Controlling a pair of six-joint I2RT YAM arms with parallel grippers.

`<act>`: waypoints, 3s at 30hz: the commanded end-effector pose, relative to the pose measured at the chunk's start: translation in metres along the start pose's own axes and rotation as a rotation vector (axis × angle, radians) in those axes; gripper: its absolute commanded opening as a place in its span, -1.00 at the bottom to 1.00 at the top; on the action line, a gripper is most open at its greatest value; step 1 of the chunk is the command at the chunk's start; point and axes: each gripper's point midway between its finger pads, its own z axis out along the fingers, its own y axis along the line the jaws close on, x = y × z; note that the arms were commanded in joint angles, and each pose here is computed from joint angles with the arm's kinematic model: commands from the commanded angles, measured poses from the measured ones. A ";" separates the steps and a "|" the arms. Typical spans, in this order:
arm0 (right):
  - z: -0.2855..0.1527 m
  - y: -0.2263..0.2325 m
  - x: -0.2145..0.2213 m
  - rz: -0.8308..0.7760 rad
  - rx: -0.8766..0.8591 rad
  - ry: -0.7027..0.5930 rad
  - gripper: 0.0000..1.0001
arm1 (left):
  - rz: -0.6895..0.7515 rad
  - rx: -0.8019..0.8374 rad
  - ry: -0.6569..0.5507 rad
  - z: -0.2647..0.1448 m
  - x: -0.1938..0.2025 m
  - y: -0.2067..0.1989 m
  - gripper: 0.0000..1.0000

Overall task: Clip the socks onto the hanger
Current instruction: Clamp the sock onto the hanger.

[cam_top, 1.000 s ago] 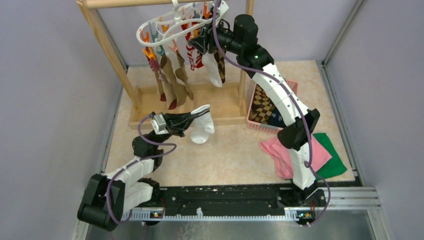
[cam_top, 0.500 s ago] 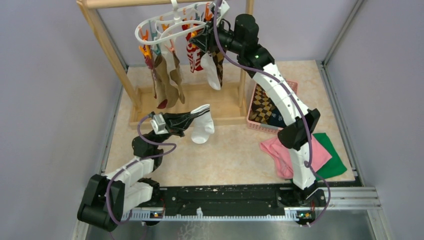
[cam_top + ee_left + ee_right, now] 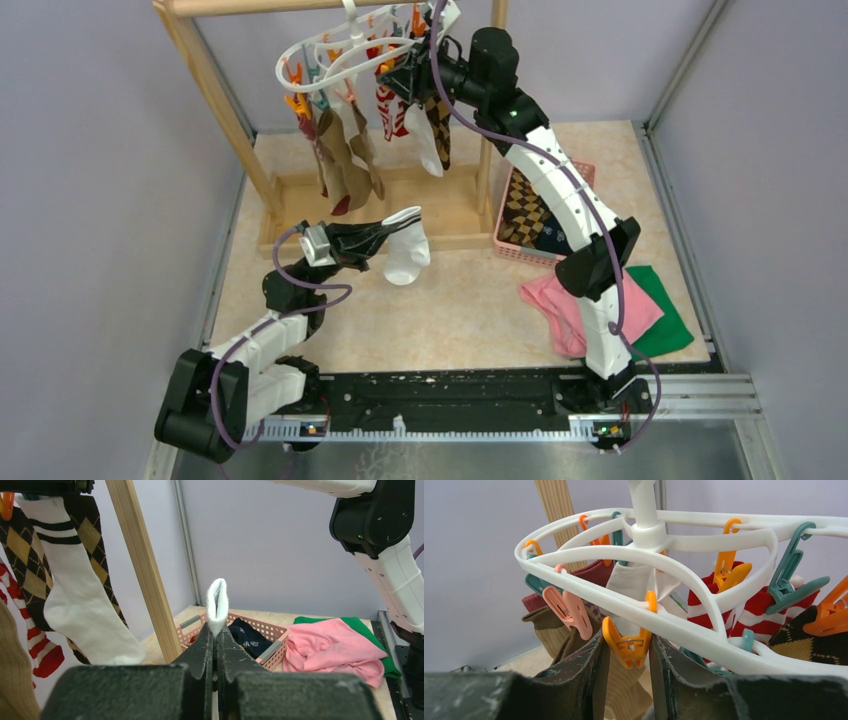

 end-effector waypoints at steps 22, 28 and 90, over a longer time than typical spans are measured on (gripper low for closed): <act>-0.009 -0.001 -0.039 -0.038 0.019 -0.102 -0.28 | 0.111 0.051 -0.105 0.006 -0.037 -0.009 -1.00; -0.010 0.002 -0.040 -0.037 0.003 -0.102 -0.85 | 0.111 0.045 -0.107 0.007 -0.037 -0.007 -1.00; -0.009 0.012 -0.042 -0.003 0.128 -0.108 -1.00 | 0.179 -0.617 -0.090 0.086 -0.044 0.180 -1.00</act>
